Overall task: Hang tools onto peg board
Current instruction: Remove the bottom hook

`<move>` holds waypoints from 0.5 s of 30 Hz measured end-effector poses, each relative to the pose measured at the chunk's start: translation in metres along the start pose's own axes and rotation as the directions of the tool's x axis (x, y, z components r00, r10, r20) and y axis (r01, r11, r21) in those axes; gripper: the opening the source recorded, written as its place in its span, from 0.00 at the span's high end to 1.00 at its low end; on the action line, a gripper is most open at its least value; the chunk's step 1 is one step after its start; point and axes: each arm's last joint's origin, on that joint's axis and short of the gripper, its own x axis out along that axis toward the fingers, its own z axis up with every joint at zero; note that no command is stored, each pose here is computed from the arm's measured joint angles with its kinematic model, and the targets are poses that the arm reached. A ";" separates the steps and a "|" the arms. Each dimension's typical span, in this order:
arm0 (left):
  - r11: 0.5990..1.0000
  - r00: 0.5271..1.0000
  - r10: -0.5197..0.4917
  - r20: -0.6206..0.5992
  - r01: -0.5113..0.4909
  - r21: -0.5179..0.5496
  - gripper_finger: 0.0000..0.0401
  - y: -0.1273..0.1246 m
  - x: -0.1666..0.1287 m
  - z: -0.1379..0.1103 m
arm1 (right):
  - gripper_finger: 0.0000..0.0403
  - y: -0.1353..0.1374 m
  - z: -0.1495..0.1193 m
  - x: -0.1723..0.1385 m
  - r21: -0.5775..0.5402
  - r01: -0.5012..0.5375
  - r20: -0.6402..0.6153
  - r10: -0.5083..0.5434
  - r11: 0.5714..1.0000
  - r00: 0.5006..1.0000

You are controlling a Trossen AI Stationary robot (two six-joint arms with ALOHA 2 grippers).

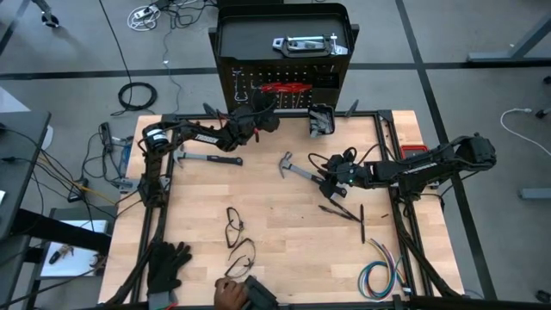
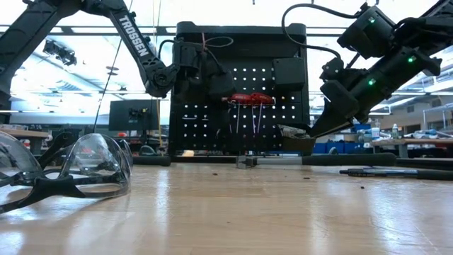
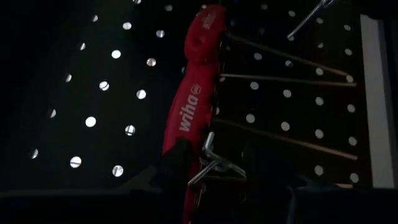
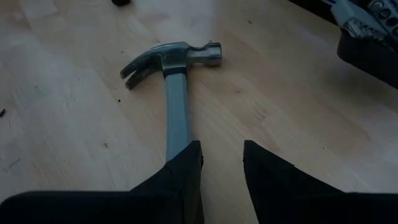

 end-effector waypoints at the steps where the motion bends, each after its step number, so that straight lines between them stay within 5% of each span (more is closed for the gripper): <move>1: 1.000 1.000 0.001 -0.007 -0.001 0.000 0.63 0.000 0.000 0.000 | 0.68 0.000 0.000 0.000 0.000 -0.001 0.001 0.001 1.000 1.000; 15: 0.999 0.999 0.019 -0.038 -0.020 -0.029 0.83 0.014 0.011 0.008 | 0.68 0.000 0.000 0.000 0.001 -0.002 0.004 0.002 1.000 1.000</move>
